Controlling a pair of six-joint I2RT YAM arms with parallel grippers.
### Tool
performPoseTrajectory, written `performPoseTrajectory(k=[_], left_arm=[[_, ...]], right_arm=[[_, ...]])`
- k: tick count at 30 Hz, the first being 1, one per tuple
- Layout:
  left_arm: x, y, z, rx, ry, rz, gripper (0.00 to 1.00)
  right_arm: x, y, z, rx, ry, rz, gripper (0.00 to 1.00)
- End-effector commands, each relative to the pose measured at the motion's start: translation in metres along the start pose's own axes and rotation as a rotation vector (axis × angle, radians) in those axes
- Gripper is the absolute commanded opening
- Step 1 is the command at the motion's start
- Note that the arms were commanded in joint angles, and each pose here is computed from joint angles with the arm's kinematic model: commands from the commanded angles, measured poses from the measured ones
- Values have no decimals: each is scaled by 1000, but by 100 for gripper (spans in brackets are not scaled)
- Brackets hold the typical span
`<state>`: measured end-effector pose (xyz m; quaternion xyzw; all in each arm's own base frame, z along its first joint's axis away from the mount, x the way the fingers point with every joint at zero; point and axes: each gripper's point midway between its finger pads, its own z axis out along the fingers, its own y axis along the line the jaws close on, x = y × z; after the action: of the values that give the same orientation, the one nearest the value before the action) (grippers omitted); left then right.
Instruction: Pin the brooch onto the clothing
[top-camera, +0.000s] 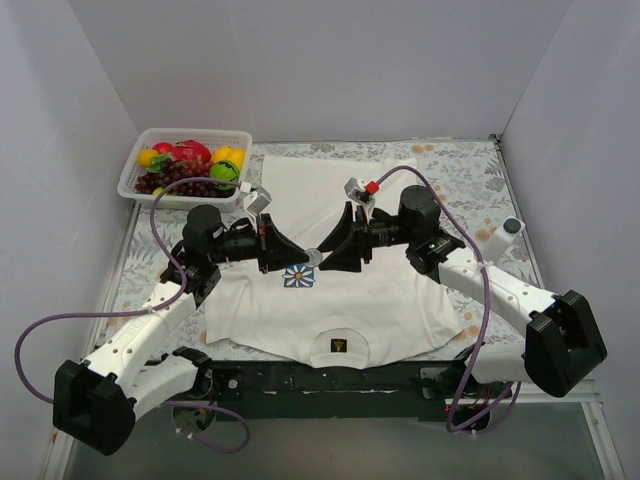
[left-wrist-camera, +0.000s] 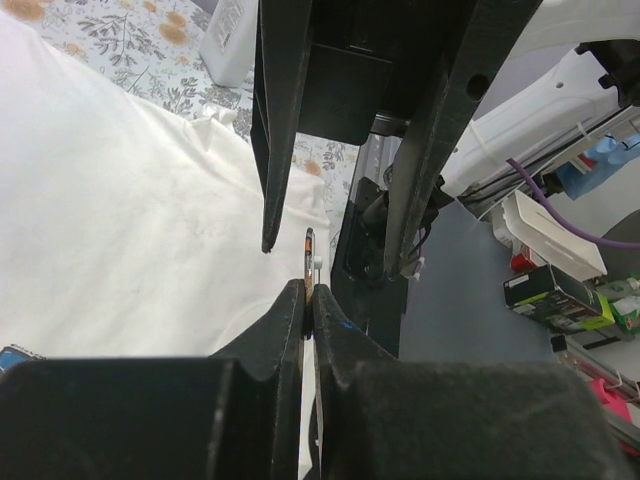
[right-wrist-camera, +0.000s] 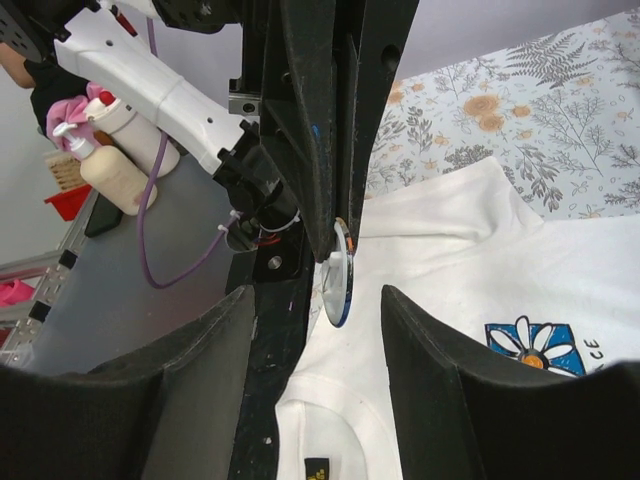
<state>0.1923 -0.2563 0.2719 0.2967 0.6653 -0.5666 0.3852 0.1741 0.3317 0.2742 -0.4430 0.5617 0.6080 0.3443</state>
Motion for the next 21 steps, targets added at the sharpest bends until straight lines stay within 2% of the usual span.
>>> performPoseTrajectory(k=[1, 8, 9, 12, 16, 18, 21], left_arm=[[-10, -12, -1, 32, -37, 50, 0], [-13, -15, -2, 44, -47, 69, 0], [-12, -15, -2, 44, -46, 68, 0], [-12, -15, -1, 48, -44, 63, 0], [-10, -15, -1, 53, -38, 67, 0], [-9, -16, 0, 57, -35, 61, 0], [-8, -19, 1, 67, -31, 64, 0]], right_arm=[[-18, 4, 2, -21, -49, -39, 59], [-15, 0, 6, -41, -53, -4, 45], [-16, 0, 7, -38, -53, -2, 39], [-16, -4, 8, -28, -57, 14, 31], [-16, -5, 9, -29, -61, 25, 27], [-17, -9, 10, -18, -62, 41, 20], [-15, -14, 12, 3, -56, 68, 15]])
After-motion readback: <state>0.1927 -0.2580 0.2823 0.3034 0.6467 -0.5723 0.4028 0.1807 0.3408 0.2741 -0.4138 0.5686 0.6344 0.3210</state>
